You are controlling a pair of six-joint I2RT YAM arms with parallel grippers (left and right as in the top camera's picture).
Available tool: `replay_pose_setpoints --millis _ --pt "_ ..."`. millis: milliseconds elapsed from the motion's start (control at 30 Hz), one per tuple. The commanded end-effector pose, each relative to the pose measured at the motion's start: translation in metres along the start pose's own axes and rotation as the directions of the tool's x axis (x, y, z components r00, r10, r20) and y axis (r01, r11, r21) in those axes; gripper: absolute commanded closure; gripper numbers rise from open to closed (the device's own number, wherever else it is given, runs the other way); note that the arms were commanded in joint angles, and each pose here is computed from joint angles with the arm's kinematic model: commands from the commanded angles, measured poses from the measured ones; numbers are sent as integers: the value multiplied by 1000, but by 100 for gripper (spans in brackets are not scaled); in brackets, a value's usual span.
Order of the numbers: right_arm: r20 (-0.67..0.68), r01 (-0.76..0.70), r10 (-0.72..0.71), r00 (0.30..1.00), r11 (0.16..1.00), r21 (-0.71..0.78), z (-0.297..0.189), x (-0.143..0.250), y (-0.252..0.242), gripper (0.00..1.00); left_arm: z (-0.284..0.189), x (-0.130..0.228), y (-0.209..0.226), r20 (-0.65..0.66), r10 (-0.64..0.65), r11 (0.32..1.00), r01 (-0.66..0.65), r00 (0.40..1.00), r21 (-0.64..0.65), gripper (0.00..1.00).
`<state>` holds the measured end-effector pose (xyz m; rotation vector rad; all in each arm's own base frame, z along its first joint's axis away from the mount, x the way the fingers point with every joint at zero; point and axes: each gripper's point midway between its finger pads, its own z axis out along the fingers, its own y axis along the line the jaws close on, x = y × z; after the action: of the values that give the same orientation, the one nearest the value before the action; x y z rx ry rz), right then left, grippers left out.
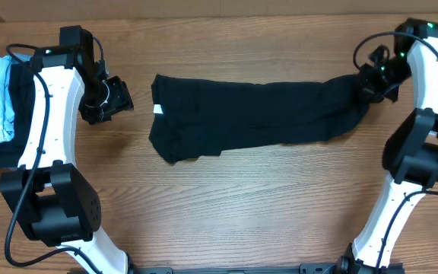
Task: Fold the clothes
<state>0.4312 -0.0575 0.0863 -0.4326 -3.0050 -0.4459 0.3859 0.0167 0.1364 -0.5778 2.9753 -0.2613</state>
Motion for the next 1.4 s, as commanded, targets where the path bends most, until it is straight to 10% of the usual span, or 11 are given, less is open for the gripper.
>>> replay_pose_setpoints --millis 0,133,367,667,833,1067,1367 --pt "-3 204 -204 979 978 51 1 10 66 96 -4 2 -5 7 30 999 -30 1000 16 39" --pt "-79 389 -382 921 916 98 30 44 137 95 -4 2 -4 6 30 999 -30 1000 16 38" --pt "-190 535 -511 839 838 109 76 90 184 49 -4 3 -4 6 52 999 -52 999 16 38" --pt "-127 438 -422 898 884 164 48 62 154 54 -4 5 -4 -4 51 999 -51 999 16 30" --pt "92 329 -348 933 929 170 -34 34 132 39 -2 11 -18 -30 54 994 -51 998 92 16" --pt "81 293 -310 947 941 171 -40 33 112 37 53 14 -65 72 350 922 -357 934 153 4" --pt "71 292 -307 949 941 171 -40 36 112 36 124 14 -72 -23 362 909 -347 932 233 4"
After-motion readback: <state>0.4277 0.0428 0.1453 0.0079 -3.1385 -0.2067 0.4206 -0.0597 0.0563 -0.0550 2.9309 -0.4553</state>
